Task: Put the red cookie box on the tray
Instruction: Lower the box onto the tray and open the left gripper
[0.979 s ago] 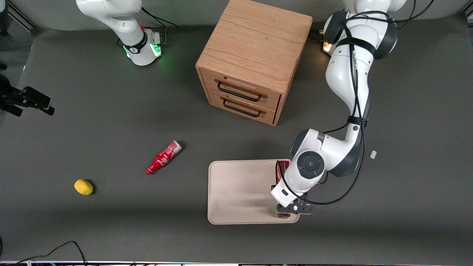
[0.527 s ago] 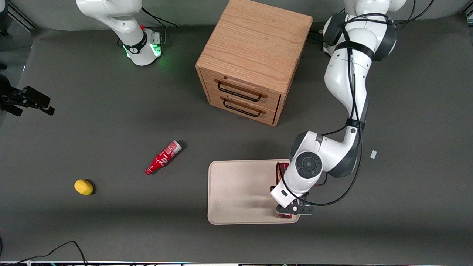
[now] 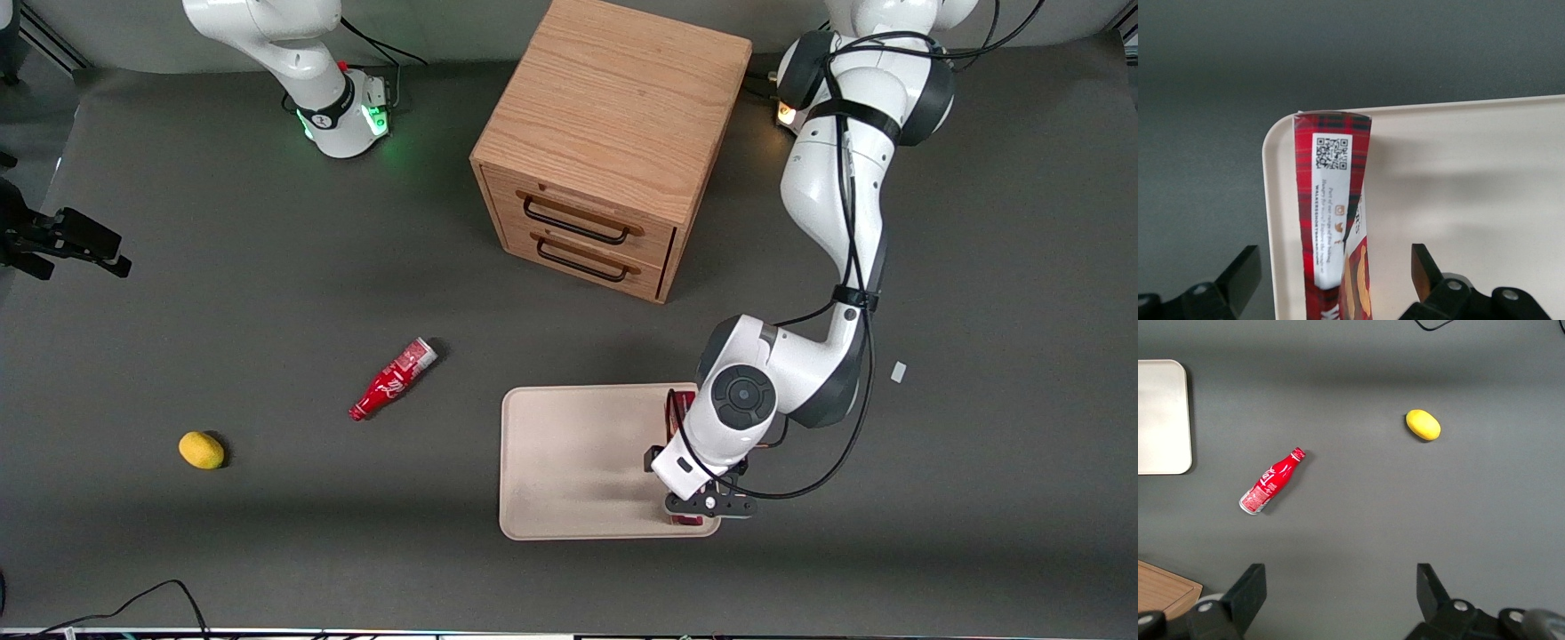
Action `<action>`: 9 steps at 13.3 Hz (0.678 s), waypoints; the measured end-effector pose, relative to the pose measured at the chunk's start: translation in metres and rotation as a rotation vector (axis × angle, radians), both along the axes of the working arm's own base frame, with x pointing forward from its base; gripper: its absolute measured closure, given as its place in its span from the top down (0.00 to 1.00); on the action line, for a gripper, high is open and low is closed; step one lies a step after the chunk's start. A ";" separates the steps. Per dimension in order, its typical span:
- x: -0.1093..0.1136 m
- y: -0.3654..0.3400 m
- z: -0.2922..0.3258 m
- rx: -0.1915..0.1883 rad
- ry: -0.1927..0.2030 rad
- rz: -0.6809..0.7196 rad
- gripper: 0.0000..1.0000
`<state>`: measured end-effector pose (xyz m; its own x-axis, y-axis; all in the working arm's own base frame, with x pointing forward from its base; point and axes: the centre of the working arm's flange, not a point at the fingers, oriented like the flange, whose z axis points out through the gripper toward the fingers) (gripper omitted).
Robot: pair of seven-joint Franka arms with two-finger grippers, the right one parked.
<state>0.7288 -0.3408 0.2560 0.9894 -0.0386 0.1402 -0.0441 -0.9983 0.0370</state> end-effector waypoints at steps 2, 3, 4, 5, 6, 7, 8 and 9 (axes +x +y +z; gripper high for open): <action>-0.007 0.002 0.022 0.033 0.071 -0.002 1.00; -0.012 0.005 0.042 0.051 0.107 -0.010 1.00; -0.017 0.010 0.069 0.071 0.142 -0.037 1.00; -0.022 0.019 0.098 0.083 0.174 -0.071 1.00; -0.027 0.034 0.129 0.084 0.205 -0.100 1.00; -0.030 0.052 0.158 0.084 0.224 -0.116 1.00; -0.033 0.072 0.186 0.085 0.231 -0.122 1.00; -0.037 0.090 0.213 0.085 0.230 -0.124 1.00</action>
<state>0.6923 -0.2505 0.4690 0.9819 -0.1630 -0.0966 -0.1660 -0.9858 -0.0239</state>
